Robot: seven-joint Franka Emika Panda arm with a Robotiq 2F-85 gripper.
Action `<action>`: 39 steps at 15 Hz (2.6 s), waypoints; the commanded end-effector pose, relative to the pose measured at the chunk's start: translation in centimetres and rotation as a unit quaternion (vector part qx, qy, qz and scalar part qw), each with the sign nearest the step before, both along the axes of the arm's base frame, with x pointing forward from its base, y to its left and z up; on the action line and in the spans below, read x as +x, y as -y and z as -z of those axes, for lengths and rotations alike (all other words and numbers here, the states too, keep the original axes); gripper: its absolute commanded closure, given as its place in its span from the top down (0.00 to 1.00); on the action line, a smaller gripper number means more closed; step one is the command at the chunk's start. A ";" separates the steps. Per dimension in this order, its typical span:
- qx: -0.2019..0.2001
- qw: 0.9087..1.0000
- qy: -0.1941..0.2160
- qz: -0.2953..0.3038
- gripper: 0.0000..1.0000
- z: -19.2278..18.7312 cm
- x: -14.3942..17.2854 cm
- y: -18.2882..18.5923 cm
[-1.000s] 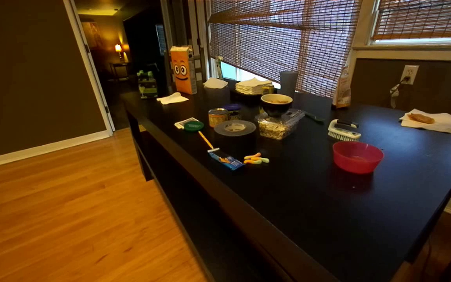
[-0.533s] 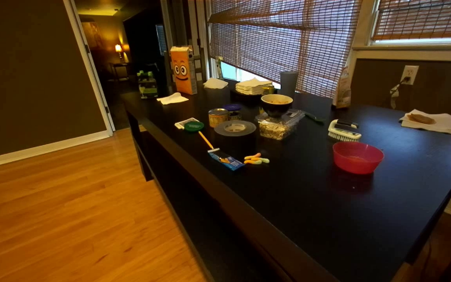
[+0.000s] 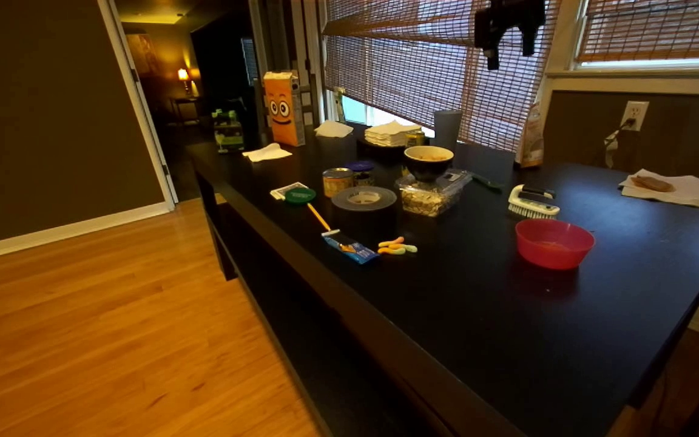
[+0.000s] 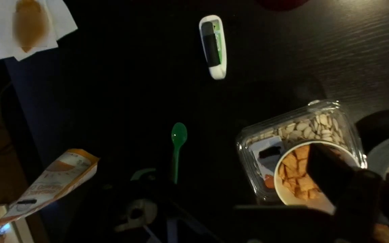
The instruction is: Use the brush to scrub the surface
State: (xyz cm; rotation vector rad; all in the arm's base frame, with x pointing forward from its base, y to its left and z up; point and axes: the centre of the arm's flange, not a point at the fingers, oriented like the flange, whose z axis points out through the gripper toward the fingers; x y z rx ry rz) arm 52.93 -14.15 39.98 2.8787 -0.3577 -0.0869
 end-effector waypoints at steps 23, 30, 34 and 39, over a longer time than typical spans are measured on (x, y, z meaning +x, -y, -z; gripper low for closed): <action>0.044 0.977 -0.183 -0.095 1.00 17.8 -0.6 5.4; 0.072 0.974 -0.200 -0.080 0.82 20.5 0.3 5.2; 0.075 0.973 -0.206 -0.069 0.54 22.3 0.8 5.6; 0.074 0.971 -0.216 -0.066 0.19 24.0 1.2 6.5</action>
